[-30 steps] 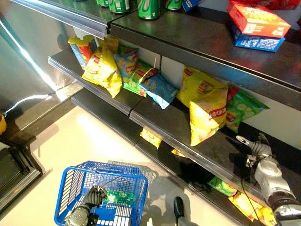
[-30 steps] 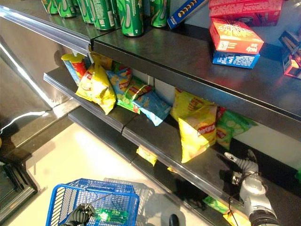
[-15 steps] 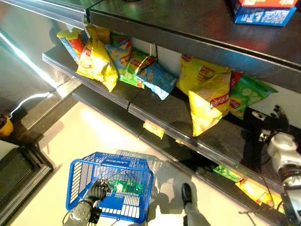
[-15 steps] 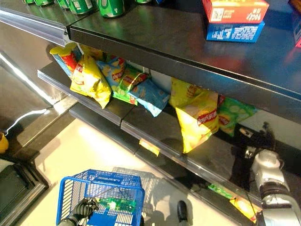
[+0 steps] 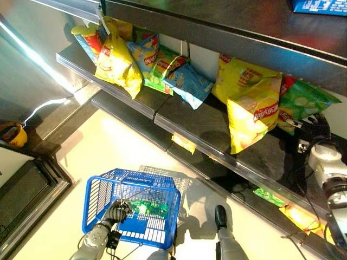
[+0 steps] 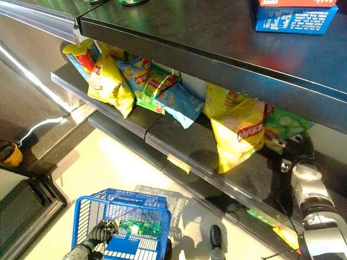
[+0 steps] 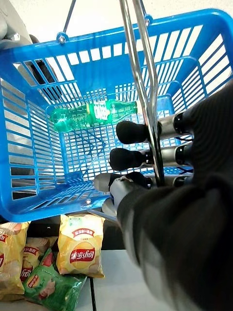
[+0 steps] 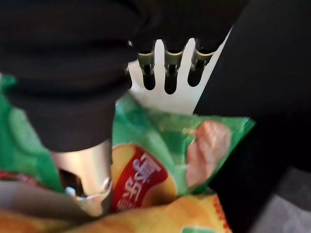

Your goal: Pick up the snacks into the basket

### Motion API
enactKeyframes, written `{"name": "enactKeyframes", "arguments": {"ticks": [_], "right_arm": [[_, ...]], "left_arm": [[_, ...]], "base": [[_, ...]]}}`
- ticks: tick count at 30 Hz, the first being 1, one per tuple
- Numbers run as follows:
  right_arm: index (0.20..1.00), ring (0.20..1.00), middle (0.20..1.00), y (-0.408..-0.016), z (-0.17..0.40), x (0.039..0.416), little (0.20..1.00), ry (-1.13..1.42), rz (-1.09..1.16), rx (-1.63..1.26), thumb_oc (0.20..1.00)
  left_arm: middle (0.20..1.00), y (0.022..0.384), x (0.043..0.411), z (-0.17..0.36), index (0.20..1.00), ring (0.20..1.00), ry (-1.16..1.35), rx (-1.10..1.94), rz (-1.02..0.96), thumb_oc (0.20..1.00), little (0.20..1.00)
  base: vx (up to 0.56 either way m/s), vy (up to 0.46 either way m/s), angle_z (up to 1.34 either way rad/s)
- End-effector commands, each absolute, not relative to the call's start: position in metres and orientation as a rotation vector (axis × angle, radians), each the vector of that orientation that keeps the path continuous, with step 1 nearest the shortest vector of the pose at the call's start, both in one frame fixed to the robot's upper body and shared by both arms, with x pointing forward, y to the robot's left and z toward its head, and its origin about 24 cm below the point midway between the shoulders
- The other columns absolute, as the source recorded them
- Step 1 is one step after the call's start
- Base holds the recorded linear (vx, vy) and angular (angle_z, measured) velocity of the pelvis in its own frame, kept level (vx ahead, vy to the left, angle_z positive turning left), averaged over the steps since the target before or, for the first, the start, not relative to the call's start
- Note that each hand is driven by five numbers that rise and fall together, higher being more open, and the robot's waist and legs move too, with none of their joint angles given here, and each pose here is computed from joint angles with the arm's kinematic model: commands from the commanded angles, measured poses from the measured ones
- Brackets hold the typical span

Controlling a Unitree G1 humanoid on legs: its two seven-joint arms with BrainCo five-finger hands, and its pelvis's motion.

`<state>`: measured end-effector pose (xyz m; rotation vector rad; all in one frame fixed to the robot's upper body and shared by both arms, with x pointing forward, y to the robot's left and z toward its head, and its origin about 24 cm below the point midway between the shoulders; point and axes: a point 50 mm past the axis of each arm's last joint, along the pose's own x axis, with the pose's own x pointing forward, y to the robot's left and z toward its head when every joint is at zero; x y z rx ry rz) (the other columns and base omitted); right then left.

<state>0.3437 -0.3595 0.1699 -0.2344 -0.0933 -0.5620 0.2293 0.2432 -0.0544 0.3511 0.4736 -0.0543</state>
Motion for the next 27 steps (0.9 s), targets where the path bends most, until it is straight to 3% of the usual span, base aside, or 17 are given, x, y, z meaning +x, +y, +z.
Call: {"name": "enactKeyframes", "arguments": {"ticks": [1, 12, 13, 15, 16, 27], "right_arm": [[1.000, 1.000, 1.000, -0.345, 0.195, 0.351, 1.000, -0.193, -0.487, -0.315, 1.000], [1.000, 1.000, 1.000, -0.317, 0.179, 0.364, 1.000, -0.126, -0.337, -0.418, 1.000], [0.790, 0.790, 0.790, -0.316, 0.181, 0.365, 0.790, -0.130, -0.330, -0.423, 0.790], [0.253, 0.253, 0.253, -0.313, 0.186, 0.368, 0.253, -0.140, -0.319, -0.439, 0.253], [0.200, 0.200, 0.200, -0.313, 0.186, 0.368, 0.200, -0.140, -0.319, -0.439, 0.200], [0.200, 0.200, 0.200, -0.313, 0.182, 0.369, 0.200, -0.119, -0.327, -0.451, 0.200]], "left_arm": [[0.200, 0.266, 0.233, -0.027, 0.200, 0.200, 0.354, 0.430, -0.051, 0.200, 0.200], [0.200, 0.270, 0.235, -0.025, 0.200, 0.200, 0.357, 0.442, -0.043, 0.200, 0.200], [0.200, 0.271, 0.234, -0.025, 0.200, 0.200, 0.358, 0.443, -0.043, 0.200, 0.200], [0.200, 0.272, 0.234, -0.024, 0.200, 0.200, 0.354, 0.443, -0.043, 0.200, 0.200], [0.200, 0.272, 0.234, -0.024, 0.200, 0.200, 0.354, 0.443, -0.043, 0.200, 0.200], [0.200, 0.272, 0.233, -0.026, 0.200, 0.200, 0.361, 0.426, -0.032, 0.200, 0.200]], "base": [[0.00, 0.000, 0.00], [0.00, -0.035, 0.03], [0.00, 0.000, 0.00], [0.00, 0.000, 0.00], [0.00, 0.000, 0.00], [0.00, 0.000, 0.00]]}}
